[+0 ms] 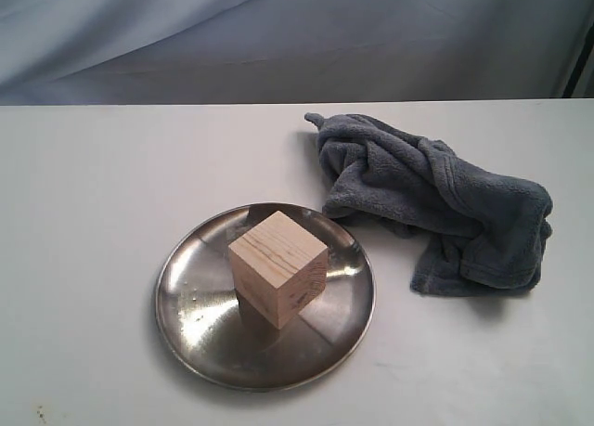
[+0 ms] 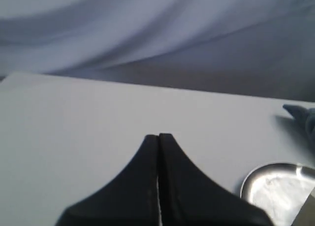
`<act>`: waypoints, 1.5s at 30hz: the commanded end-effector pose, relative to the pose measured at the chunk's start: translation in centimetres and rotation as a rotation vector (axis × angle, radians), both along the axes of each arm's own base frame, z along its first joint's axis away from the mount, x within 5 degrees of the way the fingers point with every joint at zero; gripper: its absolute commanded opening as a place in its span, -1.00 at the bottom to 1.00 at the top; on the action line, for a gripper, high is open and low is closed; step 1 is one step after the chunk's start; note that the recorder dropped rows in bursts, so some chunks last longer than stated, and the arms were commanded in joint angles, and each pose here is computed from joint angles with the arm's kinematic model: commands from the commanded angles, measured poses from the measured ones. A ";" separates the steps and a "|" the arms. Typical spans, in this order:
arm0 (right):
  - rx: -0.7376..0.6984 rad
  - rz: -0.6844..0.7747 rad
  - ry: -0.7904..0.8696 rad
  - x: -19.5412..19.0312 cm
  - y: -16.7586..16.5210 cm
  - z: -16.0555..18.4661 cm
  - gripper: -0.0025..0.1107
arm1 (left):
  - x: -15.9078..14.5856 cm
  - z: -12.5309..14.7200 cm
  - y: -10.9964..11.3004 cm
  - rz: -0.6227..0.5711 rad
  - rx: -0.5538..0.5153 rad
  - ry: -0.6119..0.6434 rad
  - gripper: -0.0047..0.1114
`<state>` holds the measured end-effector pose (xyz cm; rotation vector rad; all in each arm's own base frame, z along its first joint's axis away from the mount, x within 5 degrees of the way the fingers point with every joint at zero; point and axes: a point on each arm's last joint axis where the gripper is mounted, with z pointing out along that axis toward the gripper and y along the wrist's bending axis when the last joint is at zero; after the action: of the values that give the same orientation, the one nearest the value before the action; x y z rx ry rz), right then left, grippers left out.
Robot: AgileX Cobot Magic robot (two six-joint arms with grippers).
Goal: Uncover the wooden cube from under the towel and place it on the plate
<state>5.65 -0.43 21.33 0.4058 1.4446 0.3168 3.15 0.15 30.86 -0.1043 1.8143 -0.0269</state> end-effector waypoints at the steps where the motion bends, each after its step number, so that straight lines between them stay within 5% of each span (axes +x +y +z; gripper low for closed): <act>1: 0.009 0.005 0.006 0.0 0.0 -0.2 -0.90 | -2.5 0.0 -0.1 -0.004 0.009 -0.152 -0.92; 8: 0.009 0.005 0.006 0.0 0.0 -0.2 -0.90 | -2.2 0.4 -0.1 0.001 0.024 -0.244 -0.92; 22: 0.009 0.005 0.006 0.0 0.0 -0.2 -0.90 | 1.6 -5.7 0.0 -0.003 0.010 -0.409 -0.92; 29: 0.009 0.005 0.006 0.0 0.0 -0.2 -0.90 | 2.5 -9.7 0.0 -0.002 -0.010 -0.319 -0.92; 45: 0.009 0.005 0.006 0.0 0.0 -0.2 -0.90 | 2.4 -11.3 0.0 -0.004 -0.013 -0.143 -0.92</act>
<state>5.65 -0.43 21.33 0.4058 1.4446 0.3168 5.60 0.17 19.81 -0.0980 1.6620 -0.0407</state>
